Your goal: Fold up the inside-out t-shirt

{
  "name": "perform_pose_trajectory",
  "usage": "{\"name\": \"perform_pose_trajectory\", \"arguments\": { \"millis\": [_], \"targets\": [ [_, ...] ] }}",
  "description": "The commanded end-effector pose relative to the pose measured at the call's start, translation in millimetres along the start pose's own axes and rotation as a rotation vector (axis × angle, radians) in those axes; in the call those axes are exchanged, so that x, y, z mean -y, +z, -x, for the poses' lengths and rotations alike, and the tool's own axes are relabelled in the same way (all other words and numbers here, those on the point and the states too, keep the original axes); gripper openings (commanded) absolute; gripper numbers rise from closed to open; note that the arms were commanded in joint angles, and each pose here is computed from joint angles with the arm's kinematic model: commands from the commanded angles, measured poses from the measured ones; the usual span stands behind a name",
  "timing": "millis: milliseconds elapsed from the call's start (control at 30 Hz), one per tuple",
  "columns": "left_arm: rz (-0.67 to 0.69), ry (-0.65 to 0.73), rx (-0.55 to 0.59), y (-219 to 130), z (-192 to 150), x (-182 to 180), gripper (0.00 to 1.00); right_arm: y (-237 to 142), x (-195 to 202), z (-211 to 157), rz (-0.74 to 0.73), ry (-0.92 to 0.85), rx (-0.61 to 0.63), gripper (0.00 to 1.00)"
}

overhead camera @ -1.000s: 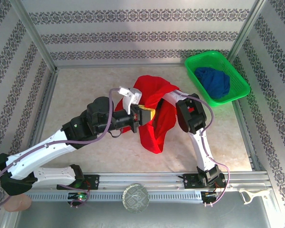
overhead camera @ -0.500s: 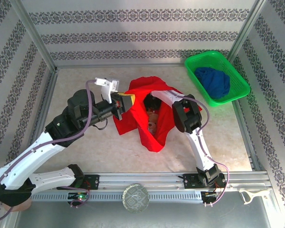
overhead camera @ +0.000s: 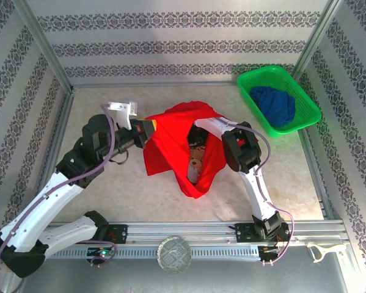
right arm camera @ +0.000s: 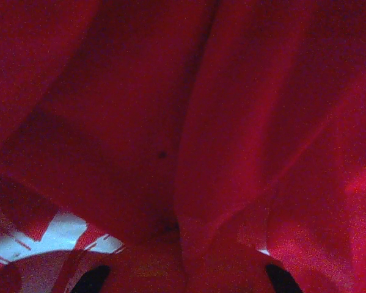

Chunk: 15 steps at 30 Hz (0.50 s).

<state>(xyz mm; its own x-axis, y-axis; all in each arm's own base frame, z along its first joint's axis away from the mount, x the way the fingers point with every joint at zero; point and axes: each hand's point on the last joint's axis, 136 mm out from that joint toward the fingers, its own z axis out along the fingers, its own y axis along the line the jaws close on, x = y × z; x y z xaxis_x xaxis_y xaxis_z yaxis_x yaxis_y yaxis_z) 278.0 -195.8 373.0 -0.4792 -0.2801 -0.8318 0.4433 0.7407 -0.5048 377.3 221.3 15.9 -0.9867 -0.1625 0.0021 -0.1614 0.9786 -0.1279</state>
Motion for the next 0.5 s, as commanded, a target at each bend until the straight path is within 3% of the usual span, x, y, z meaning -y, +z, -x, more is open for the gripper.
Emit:
{"name": "perform_pose_trajectory", "arguments": {
  "millis": [0, 167, 300, 467],
  "targets": [
    [0.087, -0.131, 0.042, 7.9, 17.3, -48.6, 0.0, -37.2, -23.1, 2.2, 0.095, -0.104, 0.119, 0.0],
    [0.167, -0.401, 0.149, 33.4, 51.7, -149.4, 0.0, -59.7, -40.7, -9.9, 0.16, -0.141, 0.224, 0.0],
    [0.236, -0.527, 0.187, 59.8, 63.5, -213.5, 0.0, -63.7, -57.0, -25.6, 0.193, -0.175, 0.272, 0.0],
    [0.33, -0.621, 0.087, 111.2, 45.5, -274.0, 0.0, -108.8, -85.5, -31.8, 0.284, -0.242, 0.395, 0.0]
  ]
}}
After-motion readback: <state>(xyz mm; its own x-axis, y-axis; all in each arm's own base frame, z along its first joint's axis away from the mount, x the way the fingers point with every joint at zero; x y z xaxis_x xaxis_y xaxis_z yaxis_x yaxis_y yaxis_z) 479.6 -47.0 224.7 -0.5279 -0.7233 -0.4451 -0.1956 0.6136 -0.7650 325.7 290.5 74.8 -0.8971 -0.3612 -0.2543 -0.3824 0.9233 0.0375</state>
